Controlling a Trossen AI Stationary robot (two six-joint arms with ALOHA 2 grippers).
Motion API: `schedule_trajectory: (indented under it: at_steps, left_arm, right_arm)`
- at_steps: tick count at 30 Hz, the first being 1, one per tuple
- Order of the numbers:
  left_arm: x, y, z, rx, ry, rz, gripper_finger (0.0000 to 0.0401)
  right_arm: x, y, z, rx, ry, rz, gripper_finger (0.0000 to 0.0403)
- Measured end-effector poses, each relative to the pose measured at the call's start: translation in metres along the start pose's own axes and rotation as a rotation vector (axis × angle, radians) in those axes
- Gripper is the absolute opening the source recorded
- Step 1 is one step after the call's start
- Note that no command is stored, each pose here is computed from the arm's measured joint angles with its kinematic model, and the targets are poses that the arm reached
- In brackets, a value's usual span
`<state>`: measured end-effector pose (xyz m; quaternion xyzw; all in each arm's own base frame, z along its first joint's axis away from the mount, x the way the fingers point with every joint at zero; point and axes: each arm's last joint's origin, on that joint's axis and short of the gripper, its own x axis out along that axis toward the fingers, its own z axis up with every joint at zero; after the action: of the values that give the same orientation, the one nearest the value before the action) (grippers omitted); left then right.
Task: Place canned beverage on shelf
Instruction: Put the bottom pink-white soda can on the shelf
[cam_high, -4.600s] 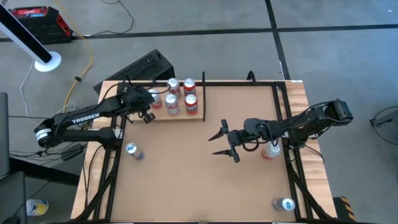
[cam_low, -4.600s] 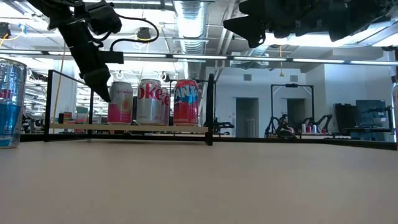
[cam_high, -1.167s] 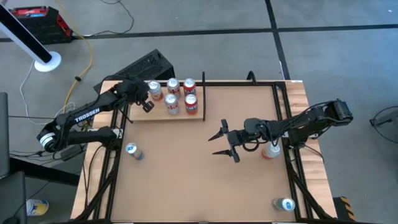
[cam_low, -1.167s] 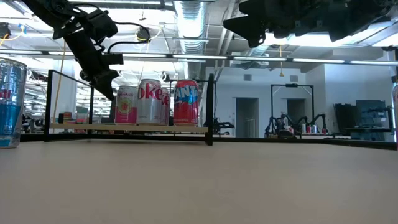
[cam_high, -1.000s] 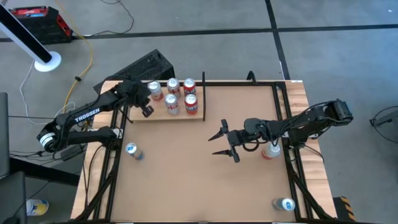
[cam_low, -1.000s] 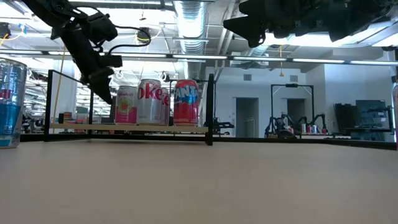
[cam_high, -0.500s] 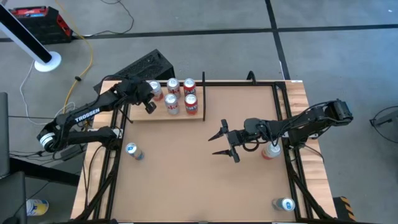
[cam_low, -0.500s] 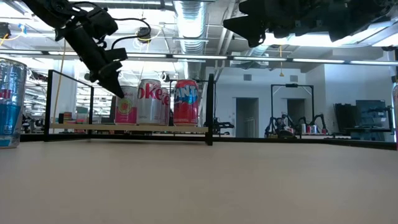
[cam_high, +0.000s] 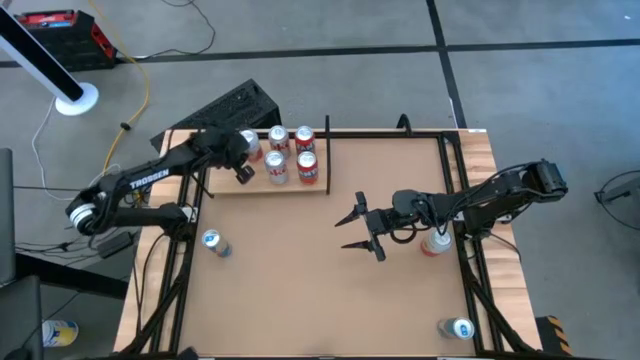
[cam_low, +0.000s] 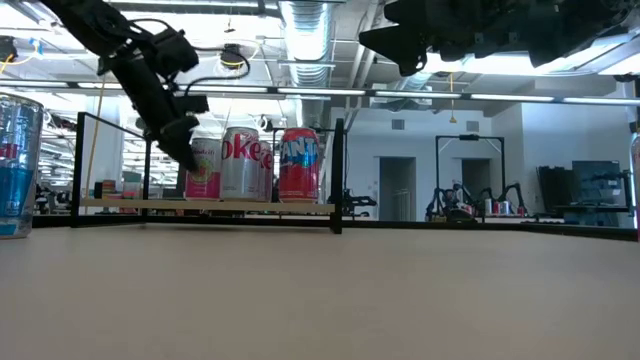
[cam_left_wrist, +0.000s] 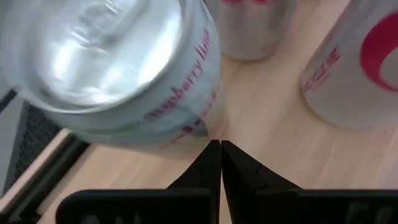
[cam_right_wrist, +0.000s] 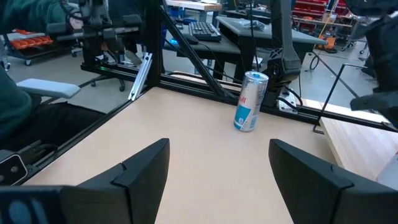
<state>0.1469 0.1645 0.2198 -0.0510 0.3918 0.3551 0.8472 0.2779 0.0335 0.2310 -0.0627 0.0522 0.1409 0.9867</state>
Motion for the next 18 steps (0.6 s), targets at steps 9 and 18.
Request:
schedule_trajectory:
  at_steps: [9, 18]
  left_arm:
    - [0.0115, 0.0000, 0.0021, 0.005, -0.003, 0.015, 0.0000]
    - [0.0112, 0.0009, 0.0042, -0.001, -0.022, 0.032, 0.0000]
  right_arm:
    - [0.0000, 0.0002, -0.0017, 0.003, 0.018, 0.002, 0.0297]
    - [0.0000, 0.0002, -0.0017, 0.004, 0.018, 0.002, 0.0297]
